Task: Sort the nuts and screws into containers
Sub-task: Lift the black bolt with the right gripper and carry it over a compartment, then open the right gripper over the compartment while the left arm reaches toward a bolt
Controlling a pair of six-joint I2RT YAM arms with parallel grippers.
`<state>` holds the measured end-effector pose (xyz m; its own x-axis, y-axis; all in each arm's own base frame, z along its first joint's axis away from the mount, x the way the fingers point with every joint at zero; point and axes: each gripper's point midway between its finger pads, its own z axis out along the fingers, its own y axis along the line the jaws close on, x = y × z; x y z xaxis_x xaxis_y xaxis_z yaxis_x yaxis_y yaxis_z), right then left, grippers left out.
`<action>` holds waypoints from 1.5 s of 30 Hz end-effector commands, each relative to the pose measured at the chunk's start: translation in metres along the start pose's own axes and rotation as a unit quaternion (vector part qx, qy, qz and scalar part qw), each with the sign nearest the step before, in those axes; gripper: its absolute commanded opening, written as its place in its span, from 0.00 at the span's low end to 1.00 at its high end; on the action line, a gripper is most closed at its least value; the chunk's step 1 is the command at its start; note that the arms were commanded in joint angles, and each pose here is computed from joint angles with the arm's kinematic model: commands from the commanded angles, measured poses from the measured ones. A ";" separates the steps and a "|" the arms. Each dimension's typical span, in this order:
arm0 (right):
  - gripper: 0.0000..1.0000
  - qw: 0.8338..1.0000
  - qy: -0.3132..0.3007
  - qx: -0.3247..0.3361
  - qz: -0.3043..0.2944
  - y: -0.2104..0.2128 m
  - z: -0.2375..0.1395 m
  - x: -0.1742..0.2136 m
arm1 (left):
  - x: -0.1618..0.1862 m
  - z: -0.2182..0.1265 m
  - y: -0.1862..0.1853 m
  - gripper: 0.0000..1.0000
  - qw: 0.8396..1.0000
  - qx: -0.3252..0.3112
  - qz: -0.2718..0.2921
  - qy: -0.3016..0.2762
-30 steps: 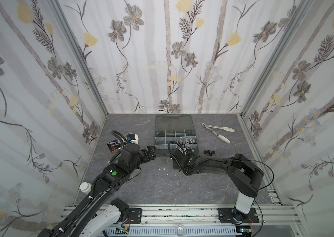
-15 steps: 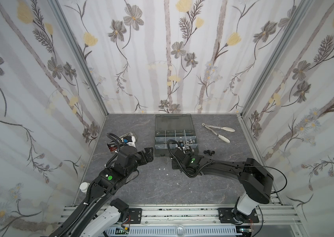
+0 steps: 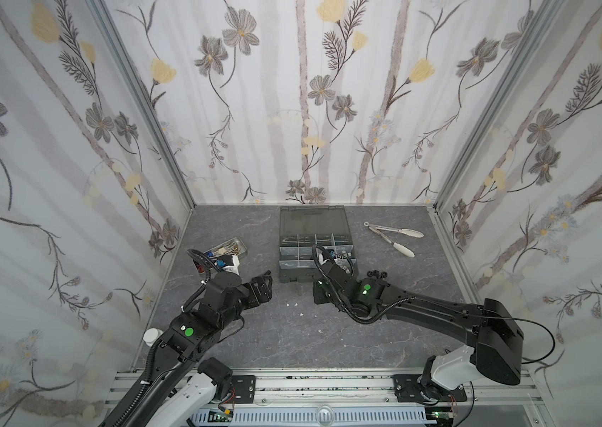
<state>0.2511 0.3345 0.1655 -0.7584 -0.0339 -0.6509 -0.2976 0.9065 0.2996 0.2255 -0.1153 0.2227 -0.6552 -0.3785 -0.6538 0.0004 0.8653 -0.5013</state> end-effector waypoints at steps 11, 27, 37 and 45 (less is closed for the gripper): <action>0.05 0.998 -0.021 -0.042 -0.050 0.028 -0.005 -0.056 | -0.030 -0.002 -0.015 1.00 0.999 -0.021 0.023 -0.012; 0.05 0.996 0.070 -0.053 -0.028 -0.023 0.098 -0.089 | -0.036 0.069 0.002 0.97 0.996 -0.069 0.024 0.049; 0.04 0.992 0.104 -0.062 -0.033 -0.034 0.139 -0.076 | -0.022 0.095 0.029 0.91 0.991 -0.106 0.005 0.086; 0.05 0.992 0.104 -0.067 -0.022 -0.042 0.147 -0.080 | -0.014 0.095 0.042 0.87 0.988 -0.121 0.005 0.092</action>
<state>0.4024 0.3546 0.0949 -0.8577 -0.1778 -0.4824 -0.3763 0.8565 0.3533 0.3043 -0.1075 0.1555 -0.7931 -0.3285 -0.5129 -0.1656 0.9267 -0.3374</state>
